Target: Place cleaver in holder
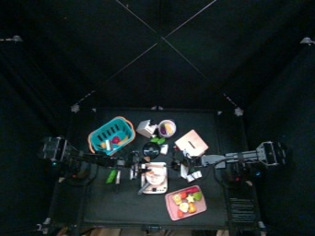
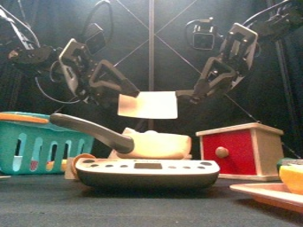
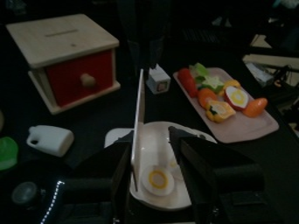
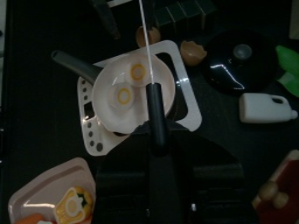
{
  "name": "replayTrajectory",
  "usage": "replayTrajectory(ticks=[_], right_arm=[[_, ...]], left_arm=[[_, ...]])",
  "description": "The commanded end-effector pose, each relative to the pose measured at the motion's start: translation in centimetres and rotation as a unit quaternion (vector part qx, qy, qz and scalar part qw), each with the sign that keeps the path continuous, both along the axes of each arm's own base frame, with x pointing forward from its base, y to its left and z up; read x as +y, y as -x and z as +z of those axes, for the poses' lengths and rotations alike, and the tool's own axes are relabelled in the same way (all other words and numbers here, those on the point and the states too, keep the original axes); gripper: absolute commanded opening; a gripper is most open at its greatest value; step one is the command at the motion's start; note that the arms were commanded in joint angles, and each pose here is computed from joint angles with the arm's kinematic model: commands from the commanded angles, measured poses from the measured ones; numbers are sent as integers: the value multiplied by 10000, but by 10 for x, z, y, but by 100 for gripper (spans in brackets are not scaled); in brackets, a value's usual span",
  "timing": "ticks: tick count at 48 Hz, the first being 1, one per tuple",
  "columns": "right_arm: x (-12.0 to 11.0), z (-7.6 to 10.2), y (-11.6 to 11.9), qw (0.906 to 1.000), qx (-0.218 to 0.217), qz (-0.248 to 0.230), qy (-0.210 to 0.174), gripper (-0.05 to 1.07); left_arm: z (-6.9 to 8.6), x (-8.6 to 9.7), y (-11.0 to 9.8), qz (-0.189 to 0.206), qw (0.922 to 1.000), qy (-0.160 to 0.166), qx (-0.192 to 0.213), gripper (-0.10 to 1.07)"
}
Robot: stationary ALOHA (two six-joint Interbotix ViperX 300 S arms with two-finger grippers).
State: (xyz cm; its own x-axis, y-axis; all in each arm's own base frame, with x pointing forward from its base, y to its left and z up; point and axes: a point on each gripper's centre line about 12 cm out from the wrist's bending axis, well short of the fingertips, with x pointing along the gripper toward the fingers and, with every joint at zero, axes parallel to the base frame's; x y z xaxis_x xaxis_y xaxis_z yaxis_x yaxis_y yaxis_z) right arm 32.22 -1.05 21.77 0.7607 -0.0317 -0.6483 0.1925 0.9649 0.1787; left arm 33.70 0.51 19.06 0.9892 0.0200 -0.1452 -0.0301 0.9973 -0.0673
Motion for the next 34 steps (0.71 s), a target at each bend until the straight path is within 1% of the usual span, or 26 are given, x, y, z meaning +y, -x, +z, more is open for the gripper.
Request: replayTrajectory(ticks=[1,8,15,20,27,29,31,34], right_arm=[[-2,24,-3,9997,-230,-24,16,48],[-9,39,-1,9995,-254,-165,-11,48],[-22,56,0,9986,-306,-410,-95,48],[-32,63,-1,9980,-202,-579,-125,48],[-43,72,-7,9969,11,-765,-205,48],[-47,77,-10,9964,40,-824,-214,48],[-52,82,-13,9957,68,-892,-230,48],[-62,89,-18,9937,111,-1072,-298,48]], left_arm=[[19,10,4,136,9992,-83,-373,77],[32,25,20,375,9963,-314,-710,77],[41,36,35,591,9932,-469,-890,77],[54,39,46,753,9902,-350,-1123,77],[73,46,60,1120,9832,3,-1444,77],[75,46,64,1166,9824,79,-1454,77],[76,43,68,1133,9833,109,-1418,77],[72,41,75,1089,9860,128,-1254,77]])
